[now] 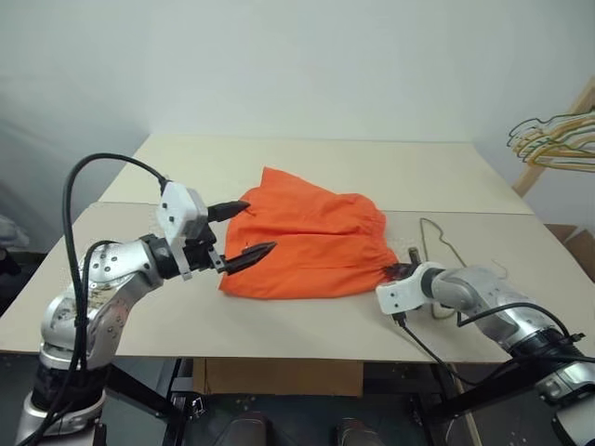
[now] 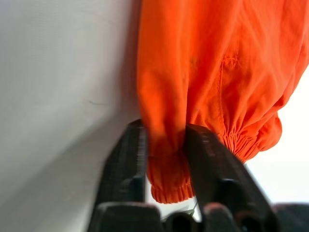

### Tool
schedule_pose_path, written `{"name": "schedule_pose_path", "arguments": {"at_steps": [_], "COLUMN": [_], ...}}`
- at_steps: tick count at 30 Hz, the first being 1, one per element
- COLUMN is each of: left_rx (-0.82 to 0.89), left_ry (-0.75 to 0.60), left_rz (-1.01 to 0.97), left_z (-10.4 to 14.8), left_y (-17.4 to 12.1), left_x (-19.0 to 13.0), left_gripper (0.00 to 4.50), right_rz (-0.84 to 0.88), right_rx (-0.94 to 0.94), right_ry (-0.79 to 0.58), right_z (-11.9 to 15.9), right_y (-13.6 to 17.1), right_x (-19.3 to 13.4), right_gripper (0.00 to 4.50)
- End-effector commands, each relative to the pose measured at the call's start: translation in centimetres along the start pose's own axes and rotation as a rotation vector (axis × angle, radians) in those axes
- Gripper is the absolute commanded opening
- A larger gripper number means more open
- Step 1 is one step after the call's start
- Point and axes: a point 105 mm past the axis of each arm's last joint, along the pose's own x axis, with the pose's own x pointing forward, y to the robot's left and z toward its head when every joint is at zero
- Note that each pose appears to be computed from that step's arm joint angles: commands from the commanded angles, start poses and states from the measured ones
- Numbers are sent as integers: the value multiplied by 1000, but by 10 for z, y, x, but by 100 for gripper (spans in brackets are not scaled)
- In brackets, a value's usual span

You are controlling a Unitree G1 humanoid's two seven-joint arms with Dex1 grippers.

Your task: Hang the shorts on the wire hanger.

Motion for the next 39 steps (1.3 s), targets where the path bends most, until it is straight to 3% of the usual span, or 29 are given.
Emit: {"name": "schedule_pose_path", "arguments": {"at_steps": [1,7,12,13,16,24,27,30,35,39], "left_rx": [158,499,608,618,649,659,660,642,686,727], "left_ry": [152,514,669,676,678,670,656,604,614,579], "left_rz": [-69,-211,-244,-236,-211,-189,-170,-209,-452,-329], "left_z": [-19,-90,-128,-131,-136,-137,-131,-120,-107,-96], "left_y": [-10,-7,10,14,24,38,45,47,40,61], "left_x": [0,-7,-3,0,11,23,25,23,-6,8], "left_gripper": [450,450,450,432,360,87,4,4,4,4], "right_rz": [-88,-138,-155,-160,-169,-171,-169,-162,-113,-146], "right_rx": [-27,-18,-15,-16,-14,-5,0,1,-13,6], "right_ry": [-2,-17,-27,-29,-32,-34,-38,-49,-139,-143], "right_z": [-2,5,8,8,9,12,12,14,25,21], "right_y": [-24,-34,-38,-40,-42,-40,-39,-38,-35,-46], "right_x": [-8,-11,-13,-14,-15,-19,-20,-22,-34,-34], "right_gripper": [4,4,4,1,0,0,0,0,0,0]}}
